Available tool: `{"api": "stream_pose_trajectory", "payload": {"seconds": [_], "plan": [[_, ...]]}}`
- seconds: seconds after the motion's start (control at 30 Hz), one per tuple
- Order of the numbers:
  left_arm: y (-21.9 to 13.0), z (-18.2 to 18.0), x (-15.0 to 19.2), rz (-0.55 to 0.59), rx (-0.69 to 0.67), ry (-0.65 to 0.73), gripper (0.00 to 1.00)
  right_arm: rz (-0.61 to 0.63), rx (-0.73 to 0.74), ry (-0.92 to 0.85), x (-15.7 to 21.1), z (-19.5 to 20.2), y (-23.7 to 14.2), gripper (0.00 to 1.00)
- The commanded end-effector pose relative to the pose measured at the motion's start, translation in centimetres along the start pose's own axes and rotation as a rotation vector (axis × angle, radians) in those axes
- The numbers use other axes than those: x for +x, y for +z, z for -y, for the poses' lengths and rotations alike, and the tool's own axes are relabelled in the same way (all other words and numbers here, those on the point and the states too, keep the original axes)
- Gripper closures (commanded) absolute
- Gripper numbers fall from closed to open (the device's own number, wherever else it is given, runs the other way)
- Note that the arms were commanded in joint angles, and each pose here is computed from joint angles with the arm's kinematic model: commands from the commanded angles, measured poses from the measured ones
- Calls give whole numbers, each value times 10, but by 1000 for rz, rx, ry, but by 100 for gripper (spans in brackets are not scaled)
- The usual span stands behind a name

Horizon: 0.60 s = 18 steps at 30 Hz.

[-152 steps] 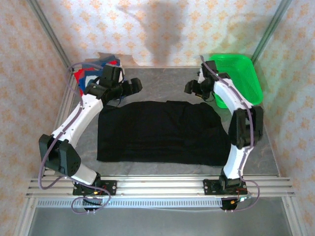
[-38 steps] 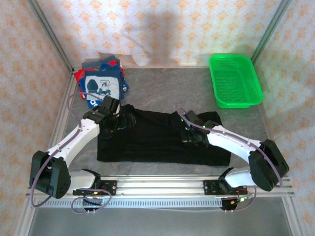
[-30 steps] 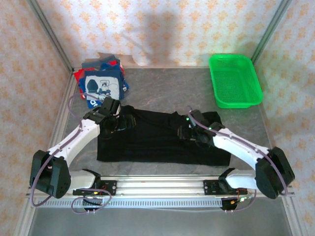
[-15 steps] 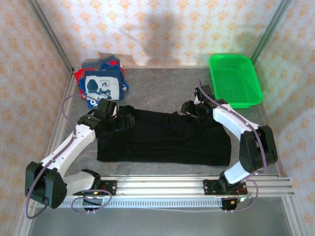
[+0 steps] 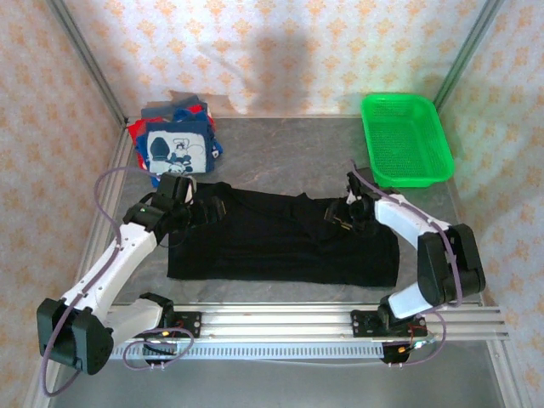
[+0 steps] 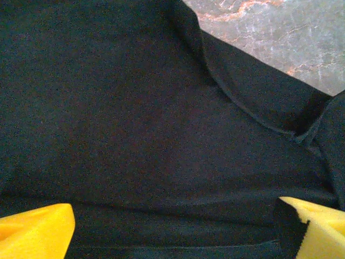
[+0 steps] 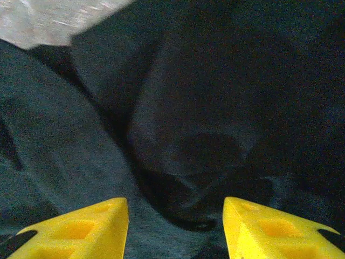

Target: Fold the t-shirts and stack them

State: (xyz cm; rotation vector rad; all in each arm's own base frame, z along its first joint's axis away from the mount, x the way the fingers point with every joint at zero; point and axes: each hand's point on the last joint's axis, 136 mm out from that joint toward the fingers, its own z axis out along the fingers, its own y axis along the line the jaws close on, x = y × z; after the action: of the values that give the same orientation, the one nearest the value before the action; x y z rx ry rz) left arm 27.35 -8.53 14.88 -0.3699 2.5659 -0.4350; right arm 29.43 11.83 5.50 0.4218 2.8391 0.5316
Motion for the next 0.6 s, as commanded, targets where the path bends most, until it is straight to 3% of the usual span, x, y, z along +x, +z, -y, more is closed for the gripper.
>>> {"api": "stream_pose_trajectory", "payload": {"seconds": [0.0, 0.23, 0.57], "plan": [[2, -6, 4, -18, -15, 5, 4, 42, 8, 27, -9, 11, -2, 50], [3, -9, 8, -23, -22, 3, 4, 59, -37, 90, -24, 16, 7, 52], [3, -15, 13, -21, -34, -10, 4, -11, -205, 78, -11, -10, 14, 57]]}}
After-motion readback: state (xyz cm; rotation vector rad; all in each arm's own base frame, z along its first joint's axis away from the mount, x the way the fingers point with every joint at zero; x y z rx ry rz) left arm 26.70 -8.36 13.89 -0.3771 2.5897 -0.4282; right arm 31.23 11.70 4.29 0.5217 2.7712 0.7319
